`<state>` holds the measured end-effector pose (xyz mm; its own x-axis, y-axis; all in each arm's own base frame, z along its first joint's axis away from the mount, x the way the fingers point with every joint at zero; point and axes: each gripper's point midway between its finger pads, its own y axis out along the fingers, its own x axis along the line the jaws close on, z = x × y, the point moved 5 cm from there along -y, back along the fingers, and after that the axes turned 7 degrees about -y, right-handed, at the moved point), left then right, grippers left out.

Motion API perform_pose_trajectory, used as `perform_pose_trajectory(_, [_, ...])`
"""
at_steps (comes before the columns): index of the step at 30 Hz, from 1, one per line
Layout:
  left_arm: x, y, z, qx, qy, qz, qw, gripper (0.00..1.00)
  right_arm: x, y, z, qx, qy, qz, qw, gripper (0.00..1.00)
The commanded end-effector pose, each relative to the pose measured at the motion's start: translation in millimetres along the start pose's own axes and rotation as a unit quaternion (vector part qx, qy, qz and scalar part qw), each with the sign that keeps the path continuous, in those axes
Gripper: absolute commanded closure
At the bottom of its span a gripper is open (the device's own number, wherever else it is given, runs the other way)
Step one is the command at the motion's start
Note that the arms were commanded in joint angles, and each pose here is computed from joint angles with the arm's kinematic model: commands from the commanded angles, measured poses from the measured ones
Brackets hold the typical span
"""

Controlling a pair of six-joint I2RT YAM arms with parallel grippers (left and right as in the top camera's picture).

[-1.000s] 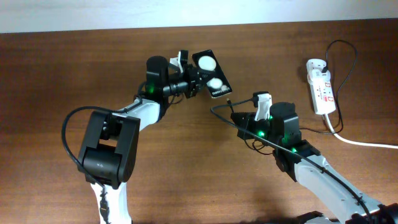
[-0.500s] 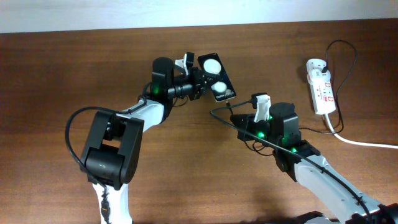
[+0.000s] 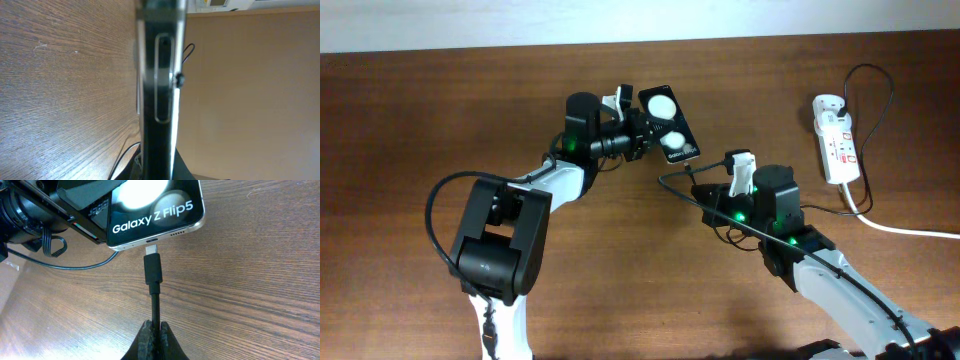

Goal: Plug charger to phone and switch on socket

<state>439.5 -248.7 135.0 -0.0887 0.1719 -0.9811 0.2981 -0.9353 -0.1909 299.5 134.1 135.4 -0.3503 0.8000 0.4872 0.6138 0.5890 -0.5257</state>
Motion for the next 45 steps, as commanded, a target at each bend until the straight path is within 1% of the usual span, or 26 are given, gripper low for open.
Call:
perform_pose_trajectory(1, [-12,3,1,0.003,0.028,0.012,1.000,1.00,-1,0,-3,-0.006,-0.006,0.006,1.000,0.96])
perform_pose_trajectory(22, [-13,8,6,0.010,0.029,0.012,0.999,1.00,-3,0,-8,-0.019,-0.006,0.014,1.000,0.96])
perform_pose_trajectory(32, [-13,8,7,0.013,0.030,0.013,0.999,1.00,-7,-1,-10,-0.026,0.004,0.031,0.999,0.96])
perform_pose_trajectory(37, [-15,17,24,0.049,0.044,0.018,0.998,1.00,-9,-1,-13,-0.036,0.006,0.039,0.999,0.96])
perform_pose_trajectory(39, [-11,21,33,0.070,0.054,0.011,0.996,1.00,-11,-1,-14,-0.040,0.009,0.047,0.998,0.96])
perform_pose_trajectory(42, [2,21,39,0.084,0.054,-0.013,0.995,1.00,-11,-1,-15,-0.042,0.008,0.047,0.998,0.96])
perform_pose_trajectory(45, [4,23,46,0.100,0.058,-0.016,0.993,1.00,-9,-2,-19,-0.052,0.005,0.043,0.998,0.96])
